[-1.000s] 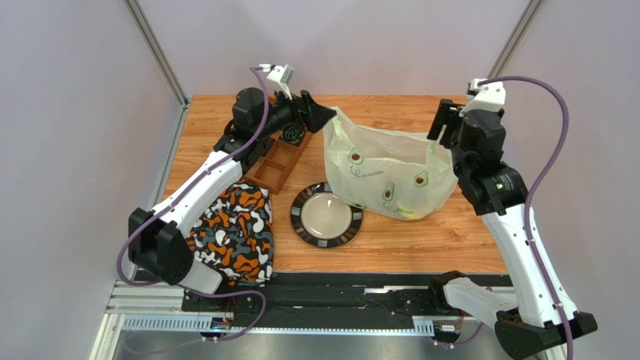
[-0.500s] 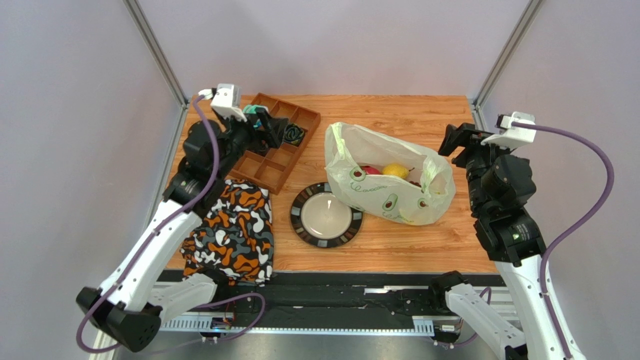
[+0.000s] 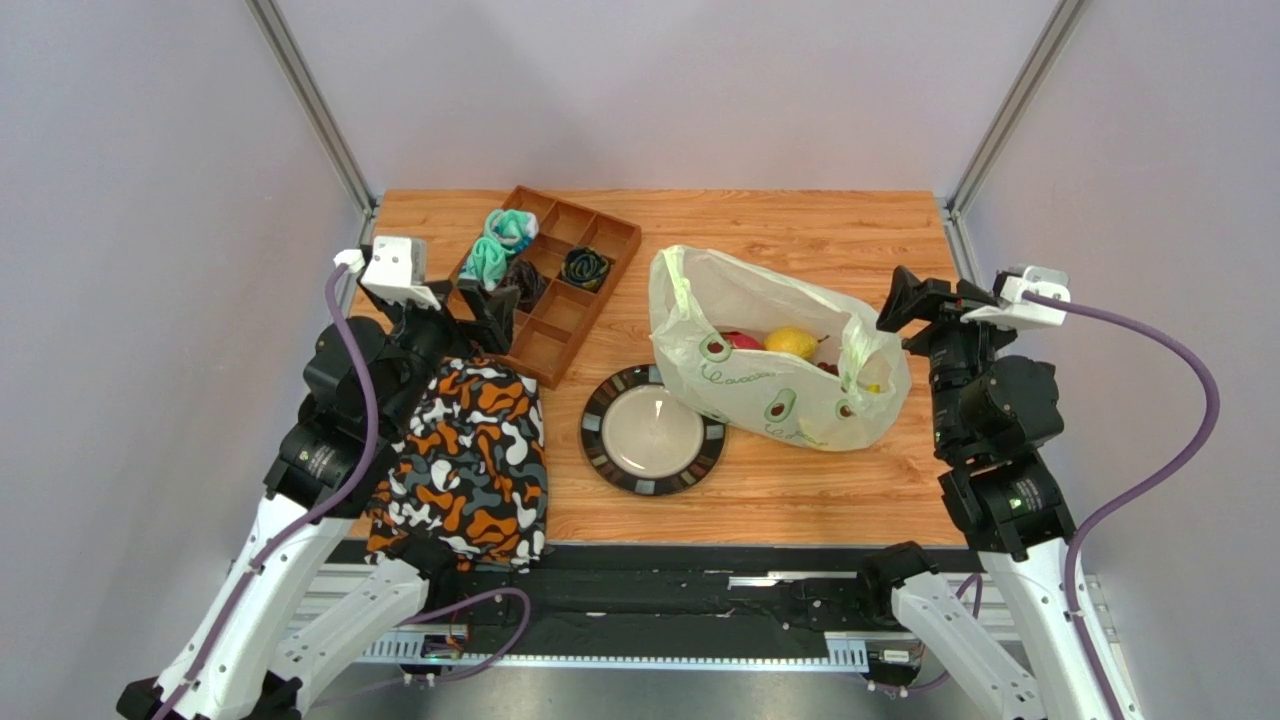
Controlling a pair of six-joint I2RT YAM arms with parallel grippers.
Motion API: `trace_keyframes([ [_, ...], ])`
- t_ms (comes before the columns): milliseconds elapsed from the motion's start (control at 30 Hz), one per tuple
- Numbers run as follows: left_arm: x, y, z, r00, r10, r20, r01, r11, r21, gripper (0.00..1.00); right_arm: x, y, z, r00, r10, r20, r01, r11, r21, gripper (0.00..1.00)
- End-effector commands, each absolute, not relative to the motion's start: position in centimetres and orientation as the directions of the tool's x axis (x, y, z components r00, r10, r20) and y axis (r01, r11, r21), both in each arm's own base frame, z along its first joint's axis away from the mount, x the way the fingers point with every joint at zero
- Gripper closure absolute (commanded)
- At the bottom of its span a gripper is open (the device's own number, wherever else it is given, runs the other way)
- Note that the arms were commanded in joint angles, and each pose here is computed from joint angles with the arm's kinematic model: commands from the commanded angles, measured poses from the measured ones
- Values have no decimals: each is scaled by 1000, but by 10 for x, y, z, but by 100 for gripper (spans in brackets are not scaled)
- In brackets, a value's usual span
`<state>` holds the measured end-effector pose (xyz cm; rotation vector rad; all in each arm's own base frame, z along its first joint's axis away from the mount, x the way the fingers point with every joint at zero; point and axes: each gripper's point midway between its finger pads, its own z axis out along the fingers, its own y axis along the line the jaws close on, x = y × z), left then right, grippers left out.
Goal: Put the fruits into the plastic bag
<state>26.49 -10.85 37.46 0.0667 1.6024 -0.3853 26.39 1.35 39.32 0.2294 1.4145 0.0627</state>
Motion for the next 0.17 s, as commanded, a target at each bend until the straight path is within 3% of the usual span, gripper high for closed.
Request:
trace_keyframes([
  [0, 261, -99, 370, -62, -148, -987, 250, 955, -159, 3, 262, 8, 410, 235, 186, -954, 105, 971, 215, 24],
  [133, 258, -99, 373, -54, -154, -987, 258, 952, -163, 3, 263, 8, 408, 231, 181, -956, 109, 972, 210, 24],
])
